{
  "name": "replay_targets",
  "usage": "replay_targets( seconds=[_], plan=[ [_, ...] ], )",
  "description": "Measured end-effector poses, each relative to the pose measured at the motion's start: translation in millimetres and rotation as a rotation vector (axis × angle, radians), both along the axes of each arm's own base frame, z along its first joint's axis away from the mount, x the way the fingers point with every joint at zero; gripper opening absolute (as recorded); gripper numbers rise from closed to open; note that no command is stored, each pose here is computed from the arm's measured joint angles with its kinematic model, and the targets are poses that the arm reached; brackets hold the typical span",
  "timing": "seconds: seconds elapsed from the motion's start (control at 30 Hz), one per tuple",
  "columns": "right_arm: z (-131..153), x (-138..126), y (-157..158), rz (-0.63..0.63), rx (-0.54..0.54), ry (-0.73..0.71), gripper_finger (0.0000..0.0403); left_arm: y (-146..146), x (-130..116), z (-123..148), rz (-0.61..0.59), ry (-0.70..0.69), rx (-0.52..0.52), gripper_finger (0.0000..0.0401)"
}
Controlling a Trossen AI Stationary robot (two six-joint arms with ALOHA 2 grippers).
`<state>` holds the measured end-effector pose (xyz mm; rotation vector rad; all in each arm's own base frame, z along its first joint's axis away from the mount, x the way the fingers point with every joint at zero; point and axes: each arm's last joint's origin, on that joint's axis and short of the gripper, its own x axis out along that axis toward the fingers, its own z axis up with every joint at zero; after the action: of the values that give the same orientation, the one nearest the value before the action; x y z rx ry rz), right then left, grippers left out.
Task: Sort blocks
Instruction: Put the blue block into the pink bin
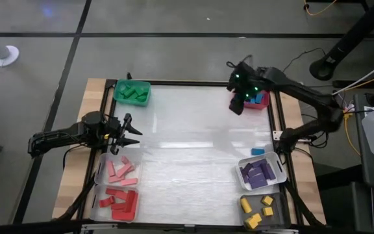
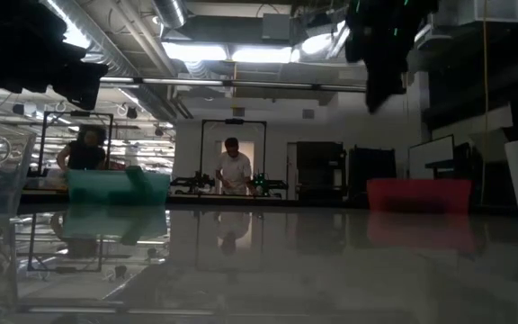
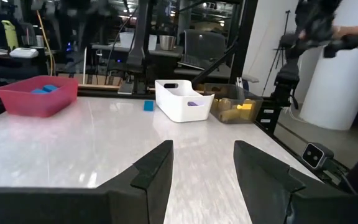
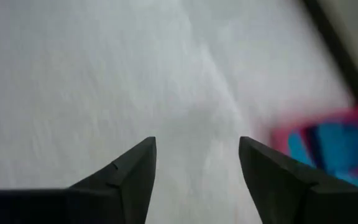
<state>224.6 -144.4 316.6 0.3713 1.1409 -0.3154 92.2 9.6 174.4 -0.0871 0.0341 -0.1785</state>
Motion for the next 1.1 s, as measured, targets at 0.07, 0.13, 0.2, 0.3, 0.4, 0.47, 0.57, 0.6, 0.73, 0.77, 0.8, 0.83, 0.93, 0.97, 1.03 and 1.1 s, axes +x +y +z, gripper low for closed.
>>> replay_targets(
  seconds=[0.07,0.13,0.2,0.3,0.4,0.47,0.57,0.6,0.73,0.77,0.8,0.83,0.93,0.97,1.03,1.1],
  plan=[
    [17,0,16,-0.004,-0.083,-0.089,0.0228,0,0,0,0.000,0.000,0.000,0.0159],
    [32,1,30,-0.011,-0.166,-0.169,0.0228,0,0,0,0.000,0.000,0.000,0.0159],
    [43,2,44,0.009,-0.250,-0.253,0.0228,0,0,0,0.000,0.000,0.000,0.0159],
    [41,4,64,0.064,-0.315,-0.366,0.0227,0,0,0,0.000,0.000,0.000,0.0159],
    [19,-4,83,0.133,-0.300,-0.365,0.0227,0,0,0,0.000,0.000,0.000,0.0159],
    [0,-15,93,0.165,-0.276,-0.321,0.0227,0,0,0,0.000,0.000,0.000,0.0159],
    [-26,-38,106,0.160,-0.225,-0.279,0.0227,0,0,0,0.000,0.001,0.000,0.0159],
    [-33,-45,110,0.156,-0.209,-0.285,0.0227,0,0,0,0.000,0.001,0.000,0.0159],
    [-58,-70,122,0.201,-0.182,-0.355,0.0227,0,0,0,0.000,0.001,0.000,0.0159],
    [-65,-74,125,0.206,-0.171,-0.386,0.0227,0,0,0,0.000,0.001,0.000,0.0159],
    [-71,-78,126,0.209,-0.166,-0.418,0.0227,0,0,0,0.000,0.001,0.000,0.0159],
    [-77,-82,128,0.215,-0.161,-0.446,0.0227,0,0,0,0.000,0.001,0.000,0.0159],
    [-91,-96,132,0.213,-0.116,-0.536,0.0227,0,0,0,0.000,0.001,0.000,0.0159],
    [-93,-100,133,0.202,-0.095,-0.572,0.0227,0,0,0,0.000,0.001,0.000,0.0159],
    [-97,-107,135,0.199,-0.045,-0.617,0.0227,0,0,0,0.000,0.001,0.000,0.0159],
    [-94,-112,137,0.216,-0.018,-0.673,0.0227,0,0,0,0.000,0.000,0.000,0.0159]
  ],
)
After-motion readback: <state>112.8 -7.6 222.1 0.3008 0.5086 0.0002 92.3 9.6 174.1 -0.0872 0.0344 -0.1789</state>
